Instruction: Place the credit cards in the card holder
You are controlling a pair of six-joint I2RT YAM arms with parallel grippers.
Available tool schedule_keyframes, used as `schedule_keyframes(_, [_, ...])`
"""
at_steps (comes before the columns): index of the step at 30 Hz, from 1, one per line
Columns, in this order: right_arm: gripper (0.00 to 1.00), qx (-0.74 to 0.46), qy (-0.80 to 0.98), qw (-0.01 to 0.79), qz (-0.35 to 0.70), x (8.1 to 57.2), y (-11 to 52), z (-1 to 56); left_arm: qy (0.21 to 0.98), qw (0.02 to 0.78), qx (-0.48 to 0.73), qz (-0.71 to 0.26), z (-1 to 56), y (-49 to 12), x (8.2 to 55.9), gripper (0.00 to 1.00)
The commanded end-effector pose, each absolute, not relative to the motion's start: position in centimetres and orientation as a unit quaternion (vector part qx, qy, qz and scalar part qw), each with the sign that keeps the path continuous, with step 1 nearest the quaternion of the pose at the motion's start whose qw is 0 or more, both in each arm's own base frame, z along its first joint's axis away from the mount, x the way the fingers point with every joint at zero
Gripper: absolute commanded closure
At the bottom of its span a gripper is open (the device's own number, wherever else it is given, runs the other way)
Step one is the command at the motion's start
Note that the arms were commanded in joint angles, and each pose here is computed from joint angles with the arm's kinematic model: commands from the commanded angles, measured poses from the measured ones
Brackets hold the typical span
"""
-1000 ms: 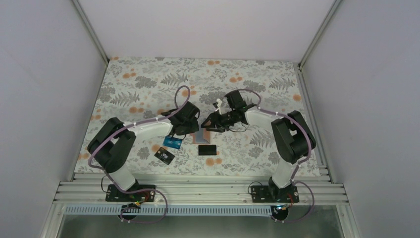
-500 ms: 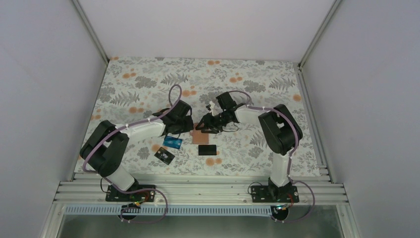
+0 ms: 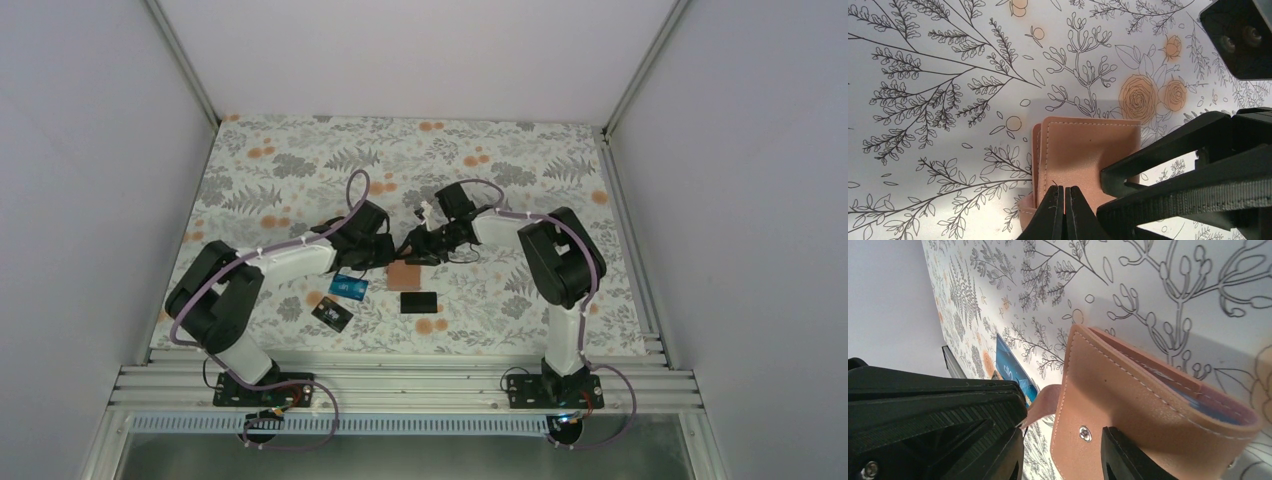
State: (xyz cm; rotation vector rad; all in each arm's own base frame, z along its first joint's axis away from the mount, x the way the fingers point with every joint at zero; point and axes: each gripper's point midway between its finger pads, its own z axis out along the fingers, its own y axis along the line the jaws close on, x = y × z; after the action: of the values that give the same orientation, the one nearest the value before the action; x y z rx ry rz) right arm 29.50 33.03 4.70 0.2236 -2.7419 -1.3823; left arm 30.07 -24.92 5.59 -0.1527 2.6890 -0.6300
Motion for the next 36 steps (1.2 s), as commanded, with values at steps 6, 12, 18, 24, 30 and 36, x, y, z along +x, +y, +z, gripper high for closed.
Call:
schedule_keyframes(6, [0.63, 0.066, -0.894, 0.022, -0.443, 29.6, 31.6, 4.0, 0.957, 0.175, -0.045, -0.225, 5.2, -25.9, 30.1, 0.98])
schedule_keyframes(12, [0.69, 0.058, -0.892, 0.025, -0.448, 29.3, 31.4, 3.9, 0.962, 0.172, -0.043, -0.208, 4.7, -27.0, 29.7, 0.98])
schedule_keyframes(18, [0.78, 0.052, -0.89, 0.028, -0.451, 28.8, 31.1, 3.7, 0.967, 0.182, -0.064, -0.164, 4.4, -27.1, 29.9, 0.98])
schedule_keyframes(24, [0.86, 0.049, -0.89, 0.028, -0.452, 28.4, 30.9, 3.6, 0.97, 0.188, -0.072, -0.134, 3.7, -27.4, 29.7, 0.98])
schedule_keyframes(30, [0.93, 0.046, -0.89, 0.028, -0.453, 28.4, 30.8, 3.6, 0.973, 0.185, -0.068, -0.123, 3.4, -28.1, 29.2, 0.98])
schedule_keyframes(36, [0.95, 0.045, -0.89, 0.026, -0.454, 28.6, 30.7, 3.6, 0.974, 0.189, -0.064, -0.103, 3.5, -28.0, 28.9, 0.98])
